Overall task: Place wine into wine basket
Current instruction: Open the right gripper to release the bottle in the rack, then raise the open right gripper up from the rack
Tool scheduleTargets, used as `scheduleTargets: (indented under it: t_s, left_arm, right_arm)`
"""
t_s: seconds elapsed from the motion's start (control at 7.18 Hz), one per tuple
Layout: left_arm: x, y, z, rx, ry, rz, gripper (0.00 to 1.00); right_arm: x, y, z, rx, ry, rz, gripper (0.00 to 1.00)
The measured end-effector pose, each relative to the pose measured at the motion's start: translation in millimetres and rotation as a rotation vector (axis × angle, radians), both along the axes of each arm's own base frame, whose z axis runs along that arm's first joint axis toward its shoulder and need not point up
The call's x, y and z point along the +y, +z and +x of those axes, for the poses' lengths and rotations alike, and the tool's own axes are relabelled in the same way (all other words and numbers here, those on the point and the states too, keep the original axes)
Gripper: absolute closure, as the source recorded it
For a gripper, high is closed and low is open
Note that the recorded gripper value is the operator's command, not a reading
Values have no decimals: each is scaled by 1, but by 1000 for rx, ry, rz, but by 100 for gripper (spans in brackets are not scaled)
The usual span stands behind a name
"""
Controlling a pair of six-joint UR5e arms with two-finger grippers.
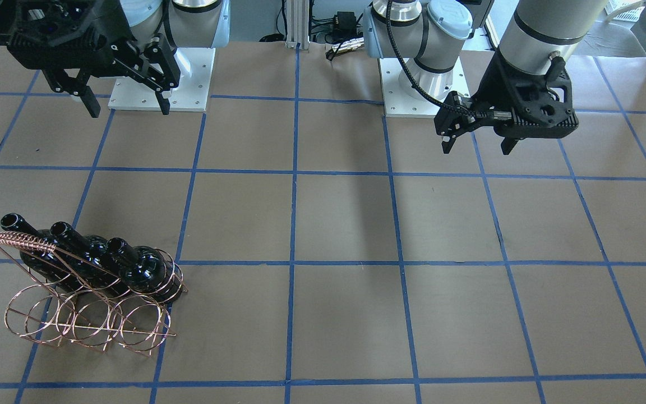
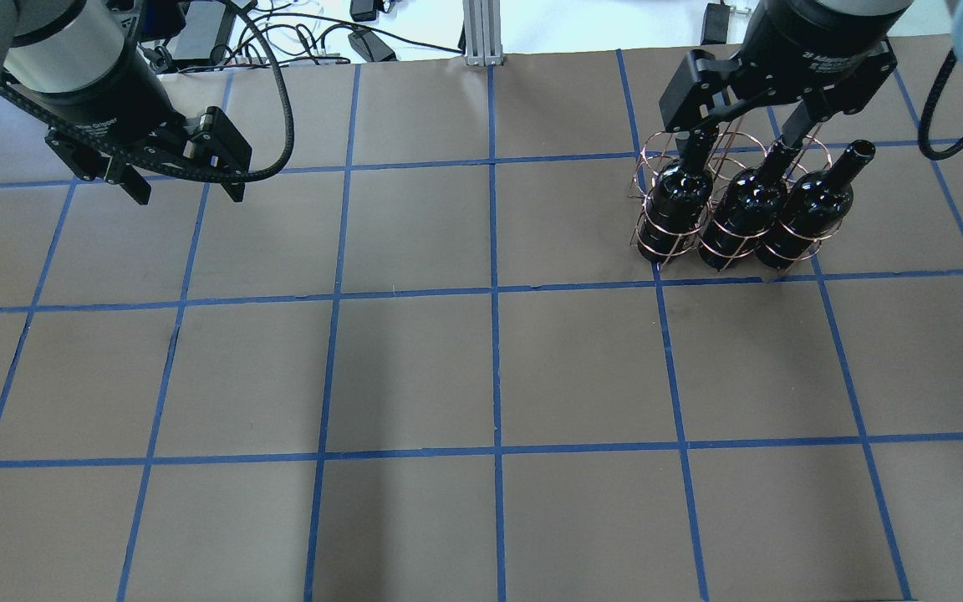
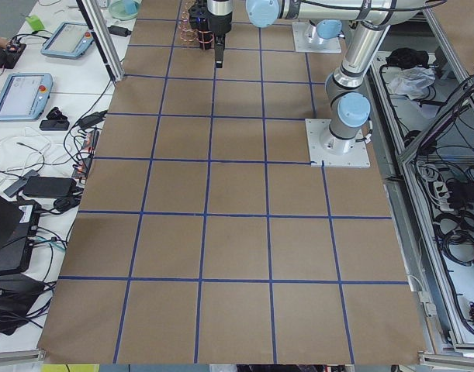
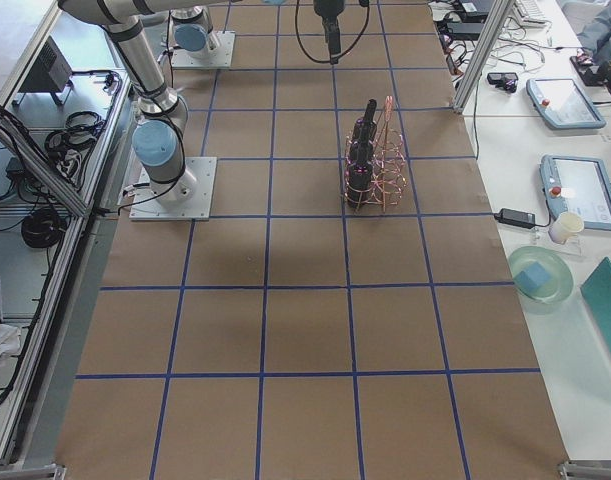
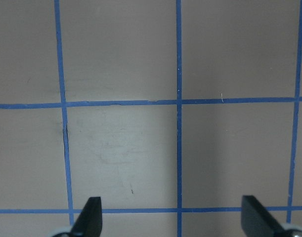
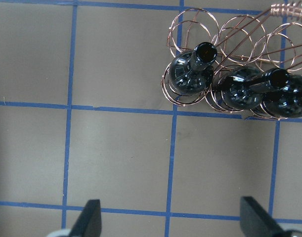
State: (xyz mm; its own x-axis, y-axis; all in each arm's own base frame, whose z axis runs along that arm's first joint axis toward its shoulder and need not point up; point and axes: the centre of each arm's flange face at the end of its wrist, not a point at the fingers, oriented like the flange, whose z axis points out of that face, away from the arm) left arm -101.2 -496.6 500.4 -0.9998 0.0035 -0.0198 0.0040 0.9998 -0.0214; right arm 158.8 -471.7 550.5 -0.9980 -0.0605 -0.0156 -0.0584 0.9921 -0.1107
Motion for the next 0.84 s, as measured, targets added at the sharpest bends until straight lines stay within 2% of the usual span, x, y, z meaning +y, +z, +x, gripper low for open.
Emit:
scheduleTargets:
  t_s: [0.14, 0.56, 0.84]
  left_arm:
    - [1, -1, 0, -2, 2, 7, 0]
    - [9, 1, -2, 0, -5, 26, 0]
    - [9, 1, -9, 42, -5, 24, 0]
  right_arm:
    - [0, -2, 5, -8, -10, 3, 0]
    - [-22, -6, 4, -16, -24, -39, 0]
    - [-27, -8, 1, -6, -30, -44, 0]
